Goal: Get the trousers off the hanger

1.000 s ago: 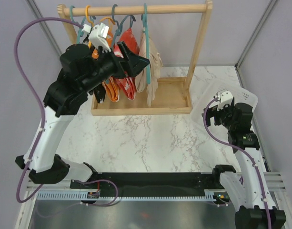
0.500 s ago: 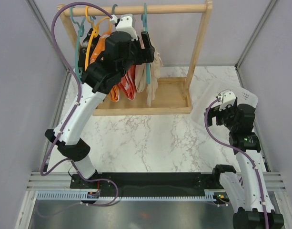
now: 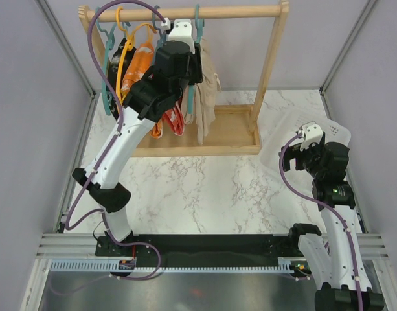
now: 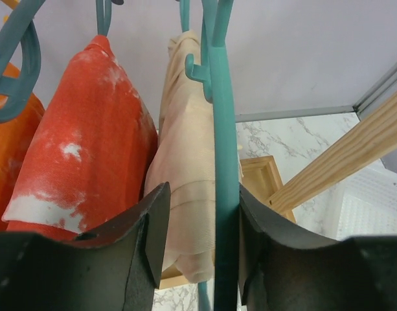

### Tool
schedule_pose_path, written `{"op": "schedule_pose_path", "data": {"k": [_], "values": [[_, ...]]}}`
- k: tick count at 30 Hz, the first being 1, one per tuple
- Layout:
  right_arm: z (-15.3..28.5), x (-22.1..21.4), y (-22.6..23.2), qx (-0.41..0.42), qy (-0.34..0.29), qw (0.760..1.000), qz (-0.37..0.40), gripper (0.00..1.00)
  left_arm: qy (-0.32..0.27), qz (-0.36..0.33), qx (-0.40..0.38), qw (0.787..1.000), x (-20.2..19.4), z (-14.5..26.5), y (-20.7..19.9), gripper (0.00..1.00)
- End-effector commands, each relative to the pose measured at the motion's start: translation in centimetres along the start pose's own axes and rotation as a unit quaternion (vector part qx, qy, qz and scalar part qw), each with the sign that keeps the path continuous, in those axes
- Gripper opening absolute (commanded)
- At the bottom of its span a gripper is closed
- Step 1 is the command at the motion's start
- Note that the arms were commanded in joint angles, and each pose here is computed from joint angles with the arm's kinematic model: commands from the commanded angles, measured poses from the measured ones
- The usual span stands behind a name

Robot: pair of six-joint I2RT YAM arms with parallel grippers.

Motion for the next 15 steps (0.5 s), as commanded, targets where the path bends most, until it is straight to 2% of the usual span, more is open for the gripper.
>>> {"op": "schedule_pose_path", "data": {"k": [1,5,15], "values": [[0.2,0.0,-0.1,-0.001,-0.005,1.000,0.004,0.98,-0.028,-0.024,0.017,0.999,1.6,0.1,0.5,0.48],[0.2,0.0,-0.1,-0.001,-0.005,1.000,0.003,0.98,-0.028,-0.024,0.004,0.999,1.7,-0.1,0.0,0.02],[0.2,-0.1,-0.2,-0.001,-0.003,1.000,0.001,0.98,-0.110,0.056,-0.070,0.990,7.8,4.2,-0.8,0.02]]}}
Point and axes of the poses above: each gripper's point midway between its finger pads, its own z axis back along the fingers, its own y axis along the line the jaws close on, x = y × z, the point moved 4 cm from there along z, back along the fingers, and after that the axes turned 2 degrees about -z, right-handed, at the moved point
